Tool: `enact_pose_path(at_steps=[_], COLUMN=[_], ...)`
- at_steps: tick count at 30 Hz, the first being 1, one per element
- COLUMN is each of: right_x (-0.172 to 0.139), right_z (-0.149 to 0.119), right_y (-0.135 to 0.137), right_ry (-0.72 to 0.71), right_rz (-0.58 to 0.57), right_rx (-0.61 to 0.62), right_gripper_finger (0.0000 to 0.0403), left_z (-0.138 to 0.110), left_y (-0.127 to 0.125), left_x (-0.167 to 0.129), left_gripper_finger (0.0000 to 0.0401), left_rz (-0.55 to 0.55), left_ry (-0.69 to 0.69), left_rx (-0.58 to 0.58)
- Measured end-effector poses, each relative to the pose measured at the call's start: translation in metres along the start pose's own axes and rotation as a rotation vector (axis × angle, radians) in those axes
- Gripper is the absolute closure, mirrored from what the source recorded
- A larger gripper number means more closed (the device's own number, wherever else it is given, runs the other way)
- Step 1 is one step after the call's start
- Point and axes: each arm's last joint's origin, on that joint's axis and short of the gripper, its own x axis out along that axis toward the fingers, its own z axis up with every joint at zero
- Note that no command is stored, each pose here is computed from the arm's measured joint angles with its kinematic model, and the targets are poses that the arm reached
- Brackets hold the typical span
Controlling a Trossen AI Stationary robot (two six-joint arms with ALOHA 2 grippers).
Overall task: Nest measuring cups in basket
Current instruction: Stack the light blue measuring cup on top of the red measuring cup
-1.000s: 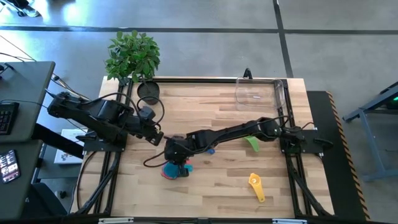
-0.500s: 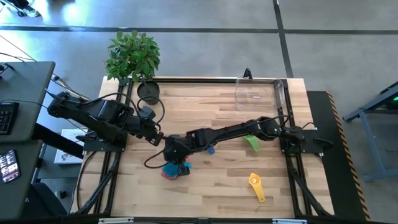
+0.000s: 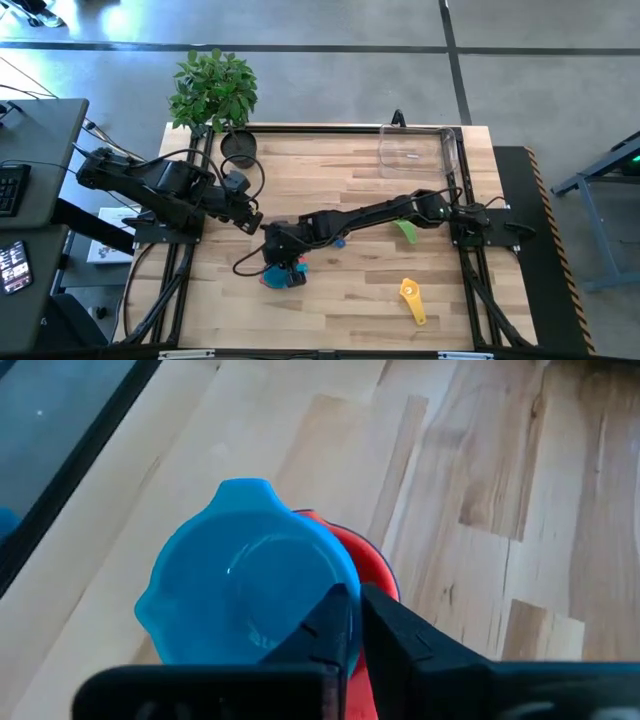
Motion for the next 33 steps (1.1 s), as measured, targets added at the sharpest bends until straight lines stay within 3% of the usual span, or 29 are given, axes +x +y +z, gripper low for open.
enact_pose_path(at_steps=[6,13,24,33], right_x=[0.000,0.000,-0.039,-0.034], right_z=[0.000,0.000,-0.004,-0.005], right_y=[-0.002,-0.002,0.016,0.050], right_ry=[0.009,0.007,0.179,0.214], right_rz=[-0.070,-0.070,-0.053,-0.042], right_rx=[-0.011,-0.016,0.205,0.421], right_gripper_finger=[0.0346,0.0316,0.0313,0.0313], left_z=[0.000,0.000,0.000,0.000], left_y=[0.000,0.000,0.000,0.000], left_x=[0.000,0.000,0.000,0.000], left_gripper_finger=[0.0327,0.0327,0.0327,0.0327], left_rz=[0.000,0.000,0.000,-0.002], left_ry=[0.000,0.000,0.000,-0.001], left_rx=[0.000,0.000,0.005,0.066])
